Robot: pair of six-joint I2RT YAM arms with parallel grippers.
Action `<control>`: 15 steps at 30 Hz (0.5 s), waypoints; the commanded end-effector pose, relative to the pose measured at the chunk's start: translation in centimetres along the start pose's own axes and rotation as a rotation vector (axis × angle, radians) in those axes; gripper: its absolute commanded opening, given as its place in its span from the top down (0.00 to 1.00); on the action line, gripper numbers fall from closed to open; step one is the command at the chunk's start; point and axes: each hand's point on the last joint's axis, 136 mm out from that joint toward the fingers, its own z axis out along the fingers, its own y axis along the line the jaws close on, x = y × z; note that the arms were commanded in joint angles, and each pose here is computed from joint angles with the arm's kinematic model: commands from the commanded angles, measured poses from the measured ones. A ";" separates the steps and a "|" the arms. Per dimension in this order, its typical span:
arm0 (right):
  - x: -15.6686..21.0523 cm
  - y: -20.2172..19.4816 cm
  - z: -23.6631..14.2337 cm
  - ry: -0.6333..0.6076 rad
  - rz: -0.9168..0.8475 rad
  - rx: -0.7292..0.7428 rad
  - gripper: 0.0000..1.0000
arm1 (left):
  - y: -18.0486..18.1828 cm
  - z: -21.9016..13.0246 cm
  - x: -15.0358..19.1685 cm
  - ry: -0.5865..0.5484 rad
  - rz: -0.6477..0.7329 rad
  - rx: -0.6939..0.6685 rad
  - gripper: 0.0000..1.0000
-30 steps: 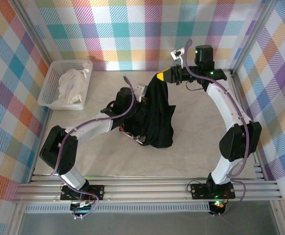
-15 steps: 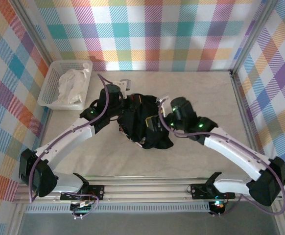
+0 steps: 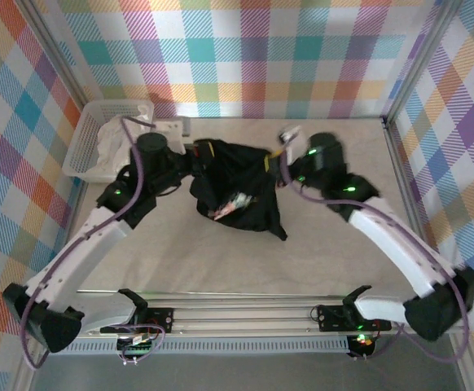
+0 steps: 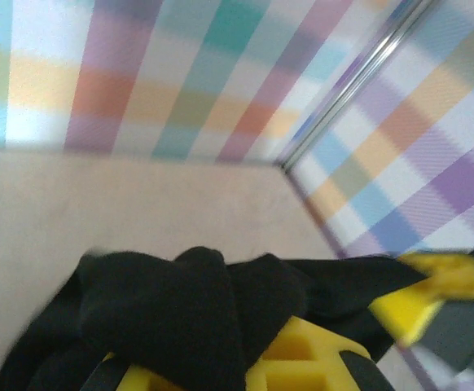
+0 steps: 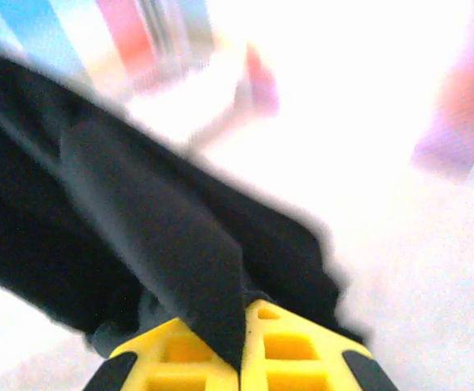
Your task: Fold the inside-out t-shirt
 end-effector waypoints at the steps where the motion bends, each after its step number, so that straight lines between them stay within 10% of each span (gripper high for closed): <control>1: -6.3 1.2 -5.6 -0.144 -0.107 -0.050 1.00 | -2.4 -5.7 -8.5 -0.272 0.144 -0.008 1.00; 15: -4.5 -3.5 -0.8 0.065 -0.099 0.042 1.00 | -0.6 -1.6 -7.7 -0.150 0.175 -0.081 1.00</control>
